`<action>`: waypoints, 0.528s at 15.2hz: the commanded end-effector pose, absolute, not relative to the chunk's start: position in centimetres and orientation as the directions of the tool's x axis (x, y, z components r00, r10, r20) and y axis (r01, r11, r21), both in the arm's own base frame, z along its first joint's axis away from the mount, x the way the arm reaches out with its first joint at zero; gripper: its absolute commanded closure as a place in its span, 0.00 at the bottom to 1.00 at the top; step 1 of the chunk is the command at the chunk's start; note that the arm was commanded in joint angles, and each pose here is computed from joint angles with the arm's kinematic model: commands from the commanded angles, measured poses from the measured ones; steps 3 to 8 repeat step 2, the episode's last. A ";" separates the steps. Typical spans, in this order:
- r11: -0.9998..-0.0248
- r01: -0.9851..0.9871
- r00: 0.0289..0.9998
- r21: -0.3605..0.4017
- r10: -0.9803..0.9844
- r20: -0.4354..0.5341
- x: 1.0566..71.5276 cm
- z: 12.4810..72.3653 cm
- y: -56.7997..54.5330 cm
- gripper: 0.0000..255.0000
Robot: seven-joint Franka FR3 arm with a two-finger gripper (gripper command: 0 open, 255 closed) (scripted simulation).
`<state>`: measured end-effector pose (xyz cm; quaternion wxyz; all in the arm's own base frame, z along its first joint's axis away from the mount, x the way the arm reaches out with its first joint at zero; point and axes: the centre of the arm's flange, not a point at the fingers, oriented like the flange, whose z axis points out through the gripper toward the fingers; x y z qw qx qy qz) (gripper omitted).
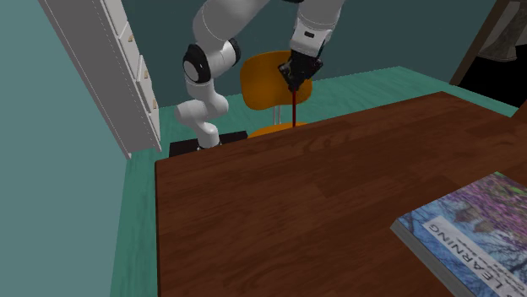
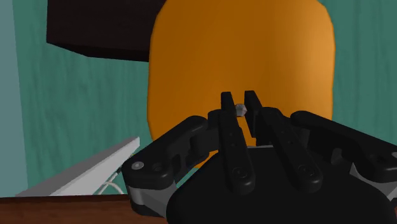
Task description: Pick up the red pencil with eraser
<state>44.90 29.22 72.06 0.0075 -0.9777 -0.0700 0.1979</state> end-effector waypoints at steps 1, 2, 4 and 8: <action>-0.984 0.177 0.856 -0.031 0.169 -0.488 47.3 66.7 32.5 1.00; -0.984 0.177 0.856 -0.031 0.169 -0.488 47.3 66.7 32.5 1.00; -0.984 0.177 0.856 -0.031 0.169 -0.488 47.3 66.7 32.5 1.00; -0.984 0.177 0.856 -0.031 0.169 -0.488 47.3 66.7 32.5 1.00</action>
